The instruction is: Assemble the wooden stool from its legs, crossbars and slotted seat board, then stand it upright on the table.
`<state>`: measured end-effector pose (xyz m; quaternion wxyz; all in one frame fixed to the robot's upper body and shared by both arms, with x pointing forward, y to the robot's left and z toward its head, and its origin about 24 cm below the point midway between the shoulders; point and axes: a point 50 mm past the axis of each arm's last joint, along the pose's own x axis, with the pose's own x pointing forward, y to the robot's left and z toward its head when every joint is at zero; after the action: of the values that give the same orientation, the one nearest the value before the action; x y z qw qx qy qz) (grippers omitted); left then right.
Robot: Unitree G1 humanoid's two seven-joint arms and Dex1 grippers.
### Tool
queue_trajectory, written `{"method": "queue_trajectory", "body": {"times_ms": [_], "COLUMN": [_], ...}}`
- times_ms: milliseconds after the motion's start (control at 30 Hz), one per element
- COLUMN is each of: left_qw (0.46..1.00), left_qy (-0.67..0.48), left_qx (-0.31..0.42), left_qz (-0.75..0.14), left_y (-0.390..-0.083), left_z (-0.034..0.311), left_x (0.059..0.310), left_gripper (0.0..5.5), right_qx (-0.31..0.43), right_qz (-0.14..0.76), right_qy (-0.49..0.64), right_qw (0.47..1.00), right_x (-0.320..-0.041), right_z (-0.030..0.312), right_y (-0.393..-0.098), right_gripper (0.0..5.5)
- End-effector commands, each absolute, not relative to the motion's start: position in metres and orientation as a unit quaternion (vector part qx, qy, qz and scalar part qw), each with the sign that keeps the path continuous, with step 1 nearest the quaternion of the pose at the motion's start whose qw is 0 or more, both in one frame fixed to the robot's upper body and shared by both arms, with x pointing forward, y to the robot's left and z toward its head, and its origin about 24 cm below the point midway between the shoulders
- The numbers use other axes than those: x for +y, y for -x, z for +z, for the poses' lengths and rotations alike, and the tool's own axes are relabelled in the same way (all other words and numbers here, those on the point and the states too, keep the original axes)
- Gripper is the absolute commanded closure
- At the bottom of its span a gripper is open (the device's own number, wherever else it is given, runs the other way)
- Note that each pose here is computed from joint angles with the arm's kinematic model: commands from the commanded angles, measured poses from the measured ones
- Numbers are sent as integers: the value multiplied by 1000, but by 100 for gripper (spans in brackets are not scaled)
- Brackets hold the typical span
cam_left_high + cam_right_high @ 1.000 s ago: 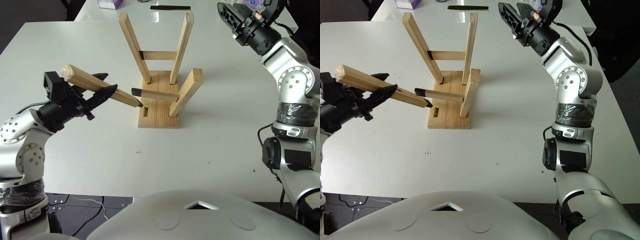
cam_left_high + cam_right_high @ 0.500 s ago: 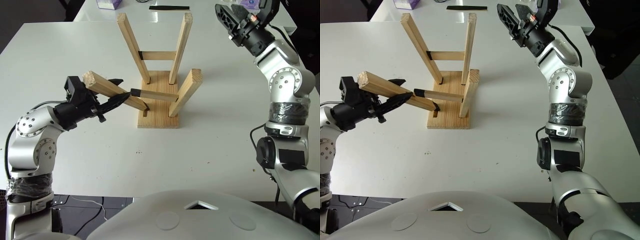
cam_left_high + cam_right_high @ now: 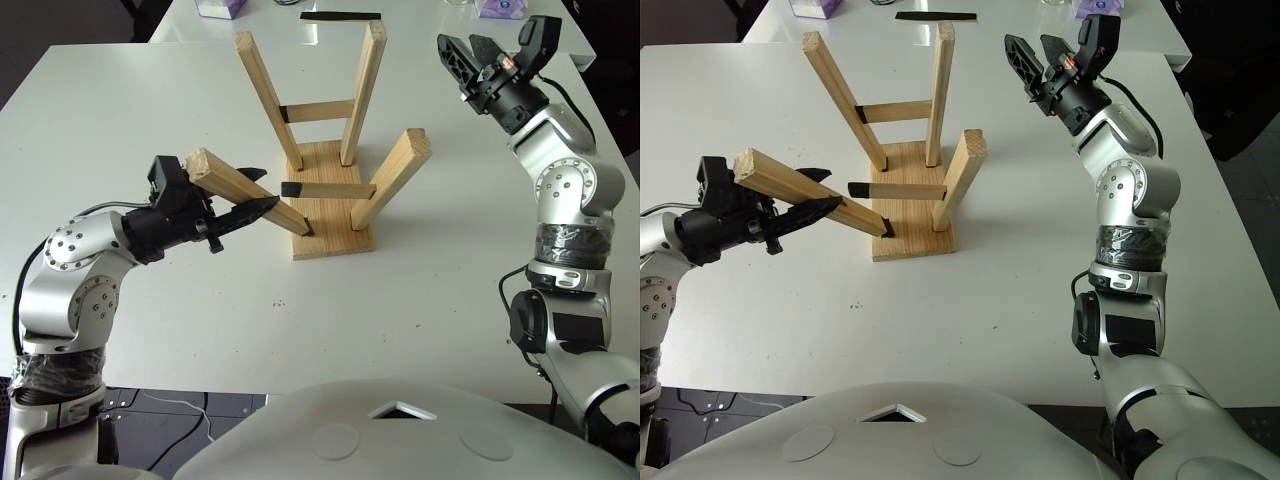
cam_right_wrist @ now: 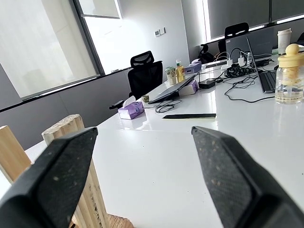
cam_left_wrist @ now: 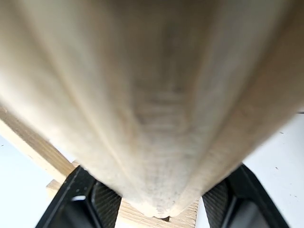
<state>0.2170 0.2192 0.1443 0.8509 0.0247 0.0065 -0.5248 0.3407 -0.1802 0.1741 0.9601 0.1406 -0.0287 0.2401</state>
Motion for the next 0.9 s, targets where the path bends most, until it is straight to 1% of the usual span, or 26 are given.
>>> {"method": "queue_trajectory", "body": {"times_ms": [33, 167, 400, 600, 767, 833, 900], "left_qw": [833, 824, 824, 803, 802, 801, 796], "left_qy": [-5, -12, -58, -66, -82, -97, -102], "left_qx": [52, 60, 40, 58, 64, 73, 74], "left_qz": [-551, -563, -563, -589, -589, -586, -592], "left_y": [-217, -222, -246, -256, -274, -277, -279], "left_z": [129, 126, 146, 142, 147, 144, 142], "left_x": [209, 208, 222, 222, 230, 234, 233], "left_gripper": [344, 344, 345, 345, 345, 345, 345], "right_qx": [-29, -29, -23, -14, -12, -13, -14], "right_qz": [229, 226, 218, 216, 220, 224, 225], "right_qy": [-135, -130, -129, -125, -120, -121, -122], "right_qw": [963, 965, 967, 968, 968, 967, 967], "right_x": [-184, -186, -187, -188, -187, -185, -186], "right_z": [171, 168, 156, 148, 146, 146, 146], "right_y": [-343, -345, -345, -345, -348, -348, -347], "right_gripper": [184, 184, 184, 184, 184, 184, 184]}}
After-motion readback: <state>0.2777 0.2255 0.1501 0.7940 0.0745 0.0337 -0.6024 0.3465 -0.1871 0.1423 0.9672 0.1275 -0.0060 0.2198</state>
